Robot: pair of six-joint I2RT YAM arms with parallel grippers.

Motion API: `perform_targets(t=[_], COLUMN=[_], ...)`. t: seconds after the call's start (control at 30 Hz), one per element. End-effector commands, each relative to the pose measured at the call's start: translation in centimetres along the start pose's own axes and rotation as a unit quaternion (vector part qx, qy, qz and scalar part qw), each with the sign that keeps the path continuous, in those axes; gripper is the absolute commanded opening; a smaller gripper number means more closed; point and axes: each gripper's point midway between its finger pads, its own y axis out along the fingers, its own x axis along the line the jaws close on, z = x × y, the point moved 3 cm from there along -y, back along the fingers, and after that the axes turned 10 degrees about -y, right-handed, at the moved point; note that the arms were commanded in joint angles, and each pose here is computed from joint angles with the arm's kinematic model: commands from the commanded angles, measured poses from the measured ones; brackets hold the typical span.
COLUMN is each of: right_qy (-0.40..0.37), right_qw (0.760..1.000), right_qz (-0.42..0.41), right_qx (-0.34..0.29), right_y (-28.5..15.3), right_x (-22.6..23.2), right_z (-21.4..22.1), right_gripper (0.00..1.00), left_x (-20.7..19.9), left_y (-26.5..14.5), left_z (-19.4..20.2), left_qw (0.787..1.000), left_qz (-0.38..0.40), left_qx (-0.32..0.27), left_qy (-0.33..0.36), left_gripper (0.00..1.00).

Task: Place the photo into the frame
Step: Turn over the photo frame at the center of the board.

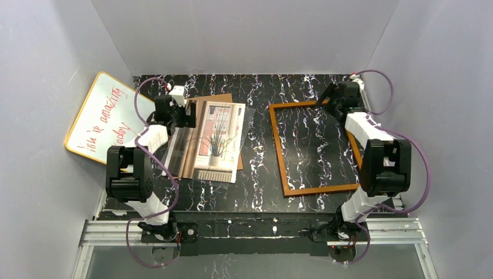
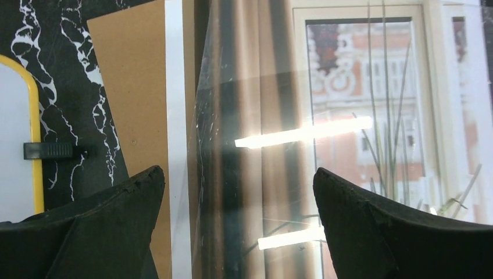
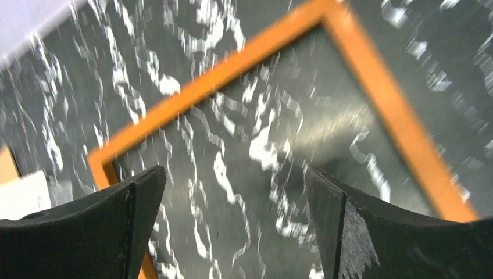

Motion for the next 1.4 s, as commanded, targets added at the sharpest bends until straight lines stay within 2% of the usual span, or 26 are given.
perform_targets(t=[0.0, 0.13, 0.23, 0.33, 0.53, 0.73, 0.83, 1.13, 1.37], right_qy=[-0.055, -0.154, -0.203, -0.243, -0.264, -0.265, -0.272, -0.278, -0.29], right_qw=[0.986, 0.967, 0.95, 0.935, 0.927, 0.92, 0.918, 0.919, 0.913], right_qz=[-0.091, -0.127, -0.139, -0.12, -0.101, -0.102, -0.099, -0.069, -0.038], right_qx=[0.13, 0.158, 0.19, 0.228, 0.246, 0.269, 0.271, 0.27, 0.284], right_y=[-3.5, -6.1, -7.5, -8.1, -8.6, -8.9, -9.1, -8.9, -8.5], right_x=[6.8, 12.2, 13.9, 13.7, 12.8, 12.3, 12.4, 12.3, 12.2], right_z=[6.4, 9.9, 13.1, 15.8, 18.0, 20.2, 21.0, 22.0, 23.0], right_gripper=[0.99, 0.99, 0.99, 0.99, 0.94, 0.83, 0.8, 0.64, 0.43], left_x=[-1.1, -2.0, -2.7, -2.8, -3.1, -3.9, -4.5, -5.0, -5.0], left_y=[-2.5, -3.3, -4.2, -5.0, -5.8, -6.0, -6.1, -5.6, -5.4], left_z=[-0.1, -0.3, 0.1, 0.0, 0.5, 1.8, 2.4, 3.1, 2.7], left_qw=[0.994, 0.985, 0.981, 0.982, 0.979, 0.968, 0.961, 0.955, 0.957], left_qz=[0.022, 0.051, 0.069, 0.074, 0.086, 0.121, 0.144, 0.143, 0.126], left_qx=[0.105, 0.162, 0.18, 0.174, 0.186, 0.219, 0.234, 0.259, 0.262], left_qy=[-0.011, -0.011, -0.016, -0.013, 0.0, -0.003, 0.005, 0.017, 0.015], left_gripper=[0.98, 0.98, 0.98, 0.98, 0.98, 0.98, 0.98, 0.98, 0.98])
